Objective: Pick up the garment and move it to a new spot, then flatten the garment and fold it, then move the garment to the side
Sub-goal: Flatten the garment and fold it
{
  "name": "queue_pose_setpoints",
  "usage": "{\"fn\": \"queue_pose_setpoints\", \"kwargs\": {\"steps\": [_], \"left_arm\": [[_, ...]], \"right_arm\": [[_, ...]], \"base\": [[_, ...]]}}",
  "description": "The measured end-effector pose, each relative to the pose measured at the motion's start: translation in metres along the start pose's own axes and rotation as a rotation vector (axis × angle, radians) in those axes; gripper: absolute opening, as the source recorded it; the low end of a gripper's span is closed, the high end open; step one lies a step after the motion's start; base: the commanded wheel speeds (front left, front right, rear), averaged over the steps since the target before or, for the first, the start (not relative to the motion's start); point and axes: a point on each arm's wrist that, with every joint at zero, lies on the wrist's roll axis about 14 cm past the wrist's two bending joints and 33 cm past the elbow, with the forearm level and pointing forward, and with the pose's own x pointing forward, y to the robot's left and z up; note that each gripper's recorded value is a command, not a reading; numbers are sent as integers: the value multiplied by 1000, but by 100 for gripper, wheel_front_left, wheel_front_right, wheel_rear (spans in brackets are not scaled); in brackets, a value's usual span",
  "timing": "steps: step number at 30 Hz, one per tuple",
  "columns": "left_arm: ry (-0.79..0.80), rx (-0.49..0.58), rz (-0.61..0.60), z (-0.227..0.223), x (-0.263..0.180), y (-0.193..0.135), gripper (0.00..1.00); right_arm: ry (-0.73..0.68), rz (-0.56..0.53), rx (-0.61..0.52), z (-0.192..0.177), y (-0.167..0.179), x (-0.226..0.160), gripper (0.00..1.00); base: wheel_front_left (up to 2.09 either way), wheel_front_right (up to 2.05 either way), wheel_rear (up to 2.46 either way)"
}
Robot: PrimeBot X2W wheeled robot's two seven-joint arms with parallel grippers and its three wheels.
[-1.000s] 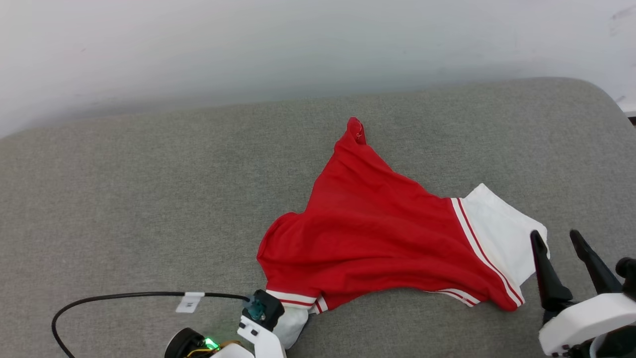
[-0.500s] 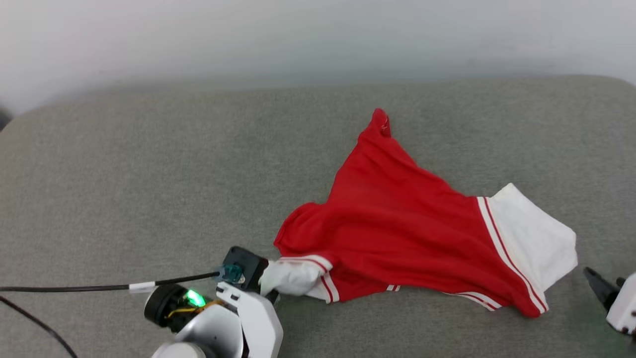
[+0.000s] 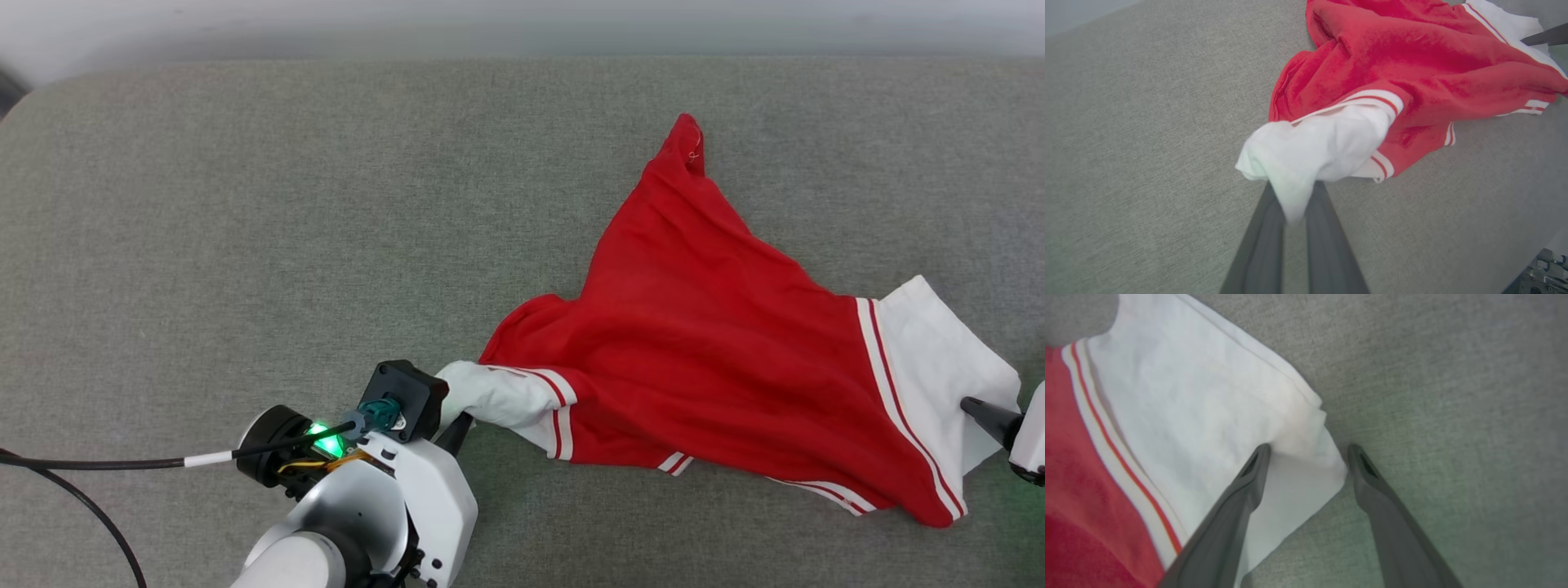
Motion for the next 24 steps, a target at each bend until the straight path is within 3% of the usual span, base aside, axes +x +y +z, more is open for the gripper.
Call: {"fn": "queue_pose_setpoints", "kwargs": {"steps": [1,2,13,16,24], "left_arm": [[-1,-3,4,-1,0,2,0],[2,-5,8,-2,0,3,0],[-111,6,48,27,-16,11,0],[-194,2,59,51,-29,16,0],[-472,140,165,149,-85,43,0]], "right_arm": [[9,0,-3,-1,0,2,5],[14,2,-1,-1,1,3,0],[-34,27,-47,7,9,-22,0],[-157,44,-110,36,20,-48,0],[-508,53,-292,107,45,-156,0]], "base": [[0,0,0],[0,0,0],[0,0,0],[0,0,0],[0,0,0]]}}
